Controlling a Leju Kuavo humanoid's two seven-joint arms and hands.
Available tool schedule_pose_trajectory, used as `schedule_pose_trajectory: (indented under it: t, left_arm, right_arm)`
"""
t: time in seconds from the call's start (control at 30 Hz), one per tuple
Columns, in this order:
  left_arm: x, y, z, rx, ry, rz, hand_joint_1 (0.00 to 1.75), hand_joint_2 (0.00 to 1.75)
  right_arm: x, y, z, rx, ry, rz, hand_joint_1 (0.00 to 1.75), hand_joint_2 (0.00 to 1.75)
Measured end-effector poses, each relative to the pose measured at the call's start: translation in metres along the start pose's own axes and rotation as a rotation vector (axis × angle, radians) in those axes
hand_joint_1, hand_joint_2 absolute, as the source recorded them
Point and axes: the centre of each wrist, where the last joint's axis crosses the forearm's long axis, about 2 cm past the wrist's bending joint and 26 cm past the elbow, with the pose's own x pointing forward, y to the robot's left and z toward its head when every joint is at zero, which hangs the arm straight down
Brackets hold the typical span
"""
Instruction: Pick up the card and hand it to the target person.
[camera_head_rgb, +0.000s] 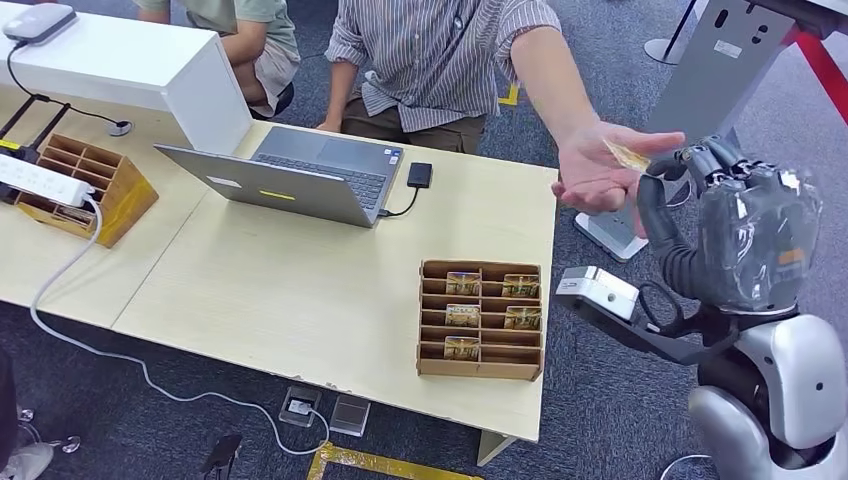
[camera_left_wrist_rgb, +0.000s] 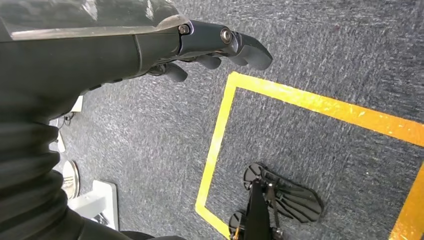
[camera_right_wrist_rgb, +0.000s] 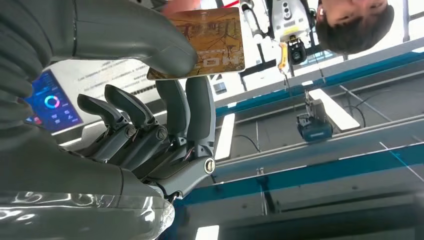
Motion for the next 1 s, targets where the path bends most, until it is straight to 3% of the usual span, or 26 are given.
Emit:
schedule_pose_trajectory:
  t: [0.1,0.27,0.3,0.4,0.43,0.67,0.87,1.0]
  left_arm:
    - [0.001,0.002,-0.001,-0.01,-0.007,-0.001,0.0,1.75]
    - [0.001,0.002,-0.001,-0.02,-0.025,-0.003,0.0,1.75]
    - [0.001,0.002,-0.001,-0.025,-0.029,-0.005,0.0,1.75]
    - [0.001,0.004,-0.001,-0.046,-0.04,-0.017,0.0,1.75]
    - [0.001,0.006,-0.001,-0.054,-0.043,-0.021,0.0,1.75]
    - [0.003,0.017,-0.003,-0.063,-0.059,-0.038,0.0,1.75]
    - [0.003,0.019,-0.004,-0.056,-0.058,-0.043,0.0,1.75]
    - [0.003,0.019,-0.004,-0.046,-0.044,-0.039,0.0,1.75]
  right_arm:
    - [-0.011,0.01,-0.012,0.006,-0.001,0.042,1.75,1.75]
    - [-0.015,0.028,-0.008,0.059,0.01,0.044,1.74,1.75]
    - [-0.015,0.032,-0.006,0.078,0.016,0.042,1.4,1.75]
    - [-0.015,0.046,0.005,0.147,0.04,0.036,0.1,1.75]
    - [-0.015,0.05,0.01,0.174,0.049,0.032,0.0,1.75]
    - [-0.008,0.074,0.049,0.361,0.148,-0.094,0.0,1.75]
    - [0.004,0.079,0.091,0.431,0.29,-0.474,0.0,1.75]
    - [0.013,0.078,0.11,0.437,0.353,-0.636,0.0,1.75]
